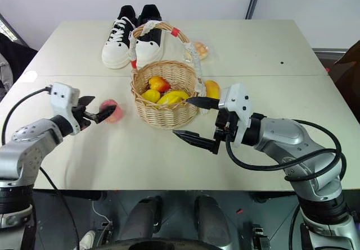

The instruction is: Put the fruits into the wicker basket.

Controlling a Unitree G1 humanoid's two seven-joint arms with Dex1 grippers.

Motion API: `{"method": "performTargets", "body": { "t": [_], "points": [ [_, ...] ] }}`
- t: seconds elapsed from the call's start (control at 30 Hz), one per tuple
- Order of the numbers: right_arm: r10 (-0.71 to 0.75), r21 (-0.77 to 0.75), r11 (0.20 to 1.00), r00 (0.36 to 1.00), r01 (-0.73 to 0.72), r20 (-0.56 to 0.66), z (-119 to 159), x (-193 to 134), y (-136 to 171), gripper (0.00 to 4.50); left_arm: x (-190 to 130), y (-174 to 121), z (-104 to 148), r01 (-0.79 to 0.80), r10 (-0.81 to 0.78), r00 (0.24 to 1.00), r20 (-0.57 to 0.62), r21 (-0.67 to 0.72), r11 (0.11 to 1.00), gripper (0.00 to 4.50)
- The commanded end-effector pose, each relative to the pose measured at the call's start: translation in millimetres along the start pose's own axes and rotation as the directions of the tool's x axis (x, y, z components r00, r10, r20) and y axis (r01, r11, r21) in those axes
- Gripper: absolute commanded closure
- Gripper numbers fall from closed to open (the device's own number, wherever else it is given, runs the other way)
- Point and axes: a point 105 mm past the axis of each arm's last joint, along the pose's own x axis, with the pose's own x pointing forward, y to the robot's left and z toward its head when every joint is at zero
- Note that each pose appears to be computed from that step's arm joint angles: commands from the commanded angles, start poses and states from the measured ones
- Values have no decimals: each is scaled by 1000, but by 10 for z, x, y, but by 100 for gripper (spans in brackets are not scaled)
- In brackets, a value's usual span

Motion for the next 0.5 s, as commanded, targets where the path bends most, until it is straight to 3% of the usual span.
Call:
{"method": "performTargets", "body": {
  "t": [0.03, 0.07, 0.13, 0.27, 0.4, 0.5],
  "points": [
    [11, -40, 999, 1000, -10, 29, 46, 4, 25, 2, 46, 46, -43, -15, 16, 998, -58, 23, 1000, 0],
    [10, -44, 999, 1000, -9, 30, 42, 3, 23, 2, 67, 57, -62, -20, 21, 997, -71, 24, 1000, 0],
    [8, -48, 999, 999, -7, 35, 45, 3, 28, 0, 100, 76, -84, -31, 33, 996, -83, 22, 999, 55],
    [0, -57, 998, 999, 2, 41, 58, 13, 27, 0, 125, 85, -60, -35, 37, 997, -74, 32, 999, 211],
    [-17, -71, 997, 999, 20, 34, 59, 1, 11, 0, -42, 240, 108, -66, 66, 998, 2, 56, 996, 223],
    [-38, -80, 996, 999, 41, 30, 77, -21, -36, 0, -338, 149, 440, 55, -59, 985, 162, 30, 998, 223]
  ]
}}
